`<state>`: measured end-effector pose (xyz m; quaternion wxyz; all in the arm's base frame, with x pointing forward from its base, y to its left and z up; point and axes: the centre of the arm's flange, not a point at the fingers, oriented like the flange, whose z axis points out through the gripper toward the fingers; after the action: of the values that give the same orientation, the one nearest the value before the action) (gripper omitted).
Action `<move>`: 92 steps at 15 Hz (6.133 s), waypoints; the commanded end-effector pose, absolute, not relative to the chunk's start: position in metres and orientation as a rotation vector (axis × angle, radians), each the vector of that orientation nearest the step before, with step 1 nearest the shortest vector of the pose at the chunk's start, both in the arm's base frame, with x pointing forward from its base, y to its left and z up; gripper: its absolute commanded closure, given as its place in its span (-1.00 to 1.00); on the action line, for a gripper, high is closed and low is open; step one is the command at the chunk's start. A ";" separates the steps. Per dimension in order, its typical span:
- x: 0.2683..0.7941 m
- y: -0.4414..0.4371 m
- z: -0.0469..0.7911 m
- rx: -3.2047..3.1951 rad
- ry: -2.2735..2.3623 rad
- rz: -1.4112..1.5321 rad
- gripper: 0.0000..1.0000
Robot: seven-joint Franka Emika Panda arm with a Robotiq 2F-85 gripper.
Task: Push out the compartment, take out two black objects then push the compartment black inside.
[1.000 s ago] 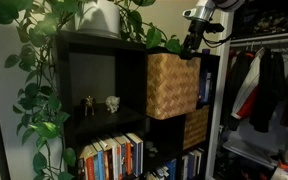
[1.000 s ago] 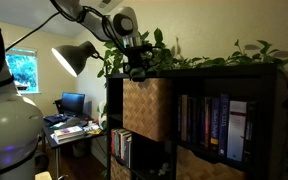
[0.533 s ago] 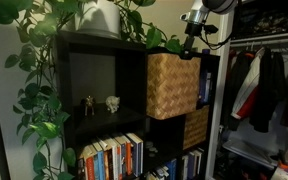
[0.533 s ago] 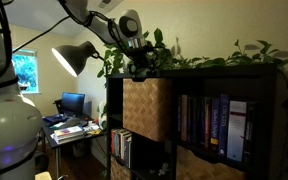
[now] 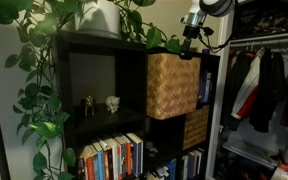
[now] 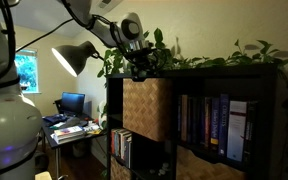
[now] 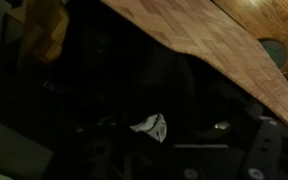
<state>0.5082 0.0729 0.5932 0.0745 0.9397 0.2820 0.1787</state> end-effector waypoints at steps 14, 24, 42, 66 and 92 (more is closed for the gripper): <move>0.511 0.078 0.580 2.851 0.838 0.520 0.71; 0.492 0.085 0.636 2.783 0.923 0.501 0.86; 0.520 0.012 0.747 2.260 0.318 0.953 0.88; 0.540 -0.003 0.700 2.569 0.115 1.109 -0.87; 0.504 0.061 0.597 3.078 0.240 0.425 -1.00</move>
<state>0.5052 0.0630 0.6138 0.0292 0.9866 0.0955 0.1291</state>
